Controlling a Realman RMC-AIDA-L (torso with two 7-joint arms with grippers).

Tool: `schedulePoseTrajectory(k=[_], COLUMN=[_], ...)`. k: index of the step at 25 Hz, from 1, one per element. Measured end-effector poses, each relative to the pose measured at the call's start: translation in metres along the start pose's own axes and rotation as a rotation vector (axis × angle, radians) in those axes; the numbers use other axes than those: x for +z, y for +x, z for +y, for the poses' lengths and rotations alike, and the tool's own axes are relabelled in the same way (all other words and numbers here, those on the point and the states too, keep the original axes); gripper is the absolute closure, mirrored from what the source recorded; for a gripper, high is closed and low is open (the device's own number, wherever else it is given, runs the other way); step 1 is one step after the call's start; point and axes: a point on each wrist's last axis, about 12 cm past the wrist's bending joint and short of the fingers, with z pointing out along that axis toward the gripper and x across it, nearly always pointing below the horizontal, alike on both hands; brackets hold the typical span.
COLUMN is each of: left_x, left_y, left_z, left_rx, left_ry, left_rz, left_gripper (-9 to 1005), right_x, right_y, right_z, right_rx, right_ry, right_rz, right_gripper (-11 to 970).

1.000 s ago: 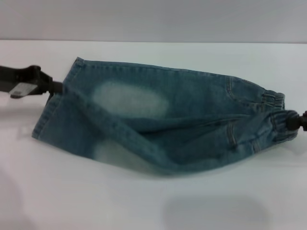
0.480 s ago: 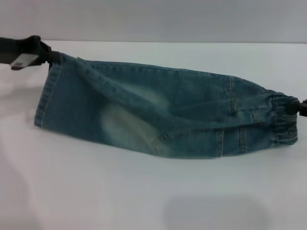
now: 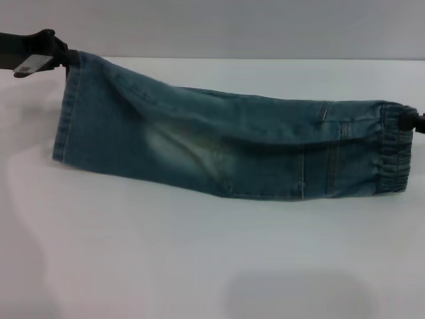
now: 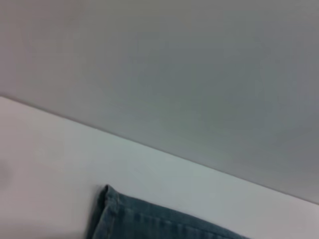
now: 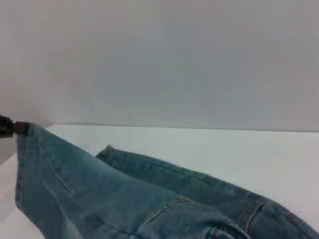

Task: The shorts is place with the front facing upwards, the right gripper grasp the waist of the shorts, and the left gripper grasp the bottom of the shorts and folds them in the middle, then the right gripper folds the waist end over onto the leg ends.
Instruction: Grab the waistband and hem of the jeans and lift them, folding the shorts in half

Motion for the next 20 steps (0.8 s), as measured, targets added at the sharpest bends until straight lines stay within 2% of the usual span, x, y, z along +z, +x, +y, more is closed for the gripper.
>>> schedulePoseTrajectory(k=[20], left_x=[0.025], left_y=[0.003], left_z=[-0.012], left_rx=[0.034], left_ry=[-0.013], left_rz=[-0.057], left_gripper=[869], right_x=[0.024], right_y=[-0.003], right_z=[-0.007], right_rx=[-0.003], right_ry=[0.112], right_rz=[-0.020], right_gripper=[932])
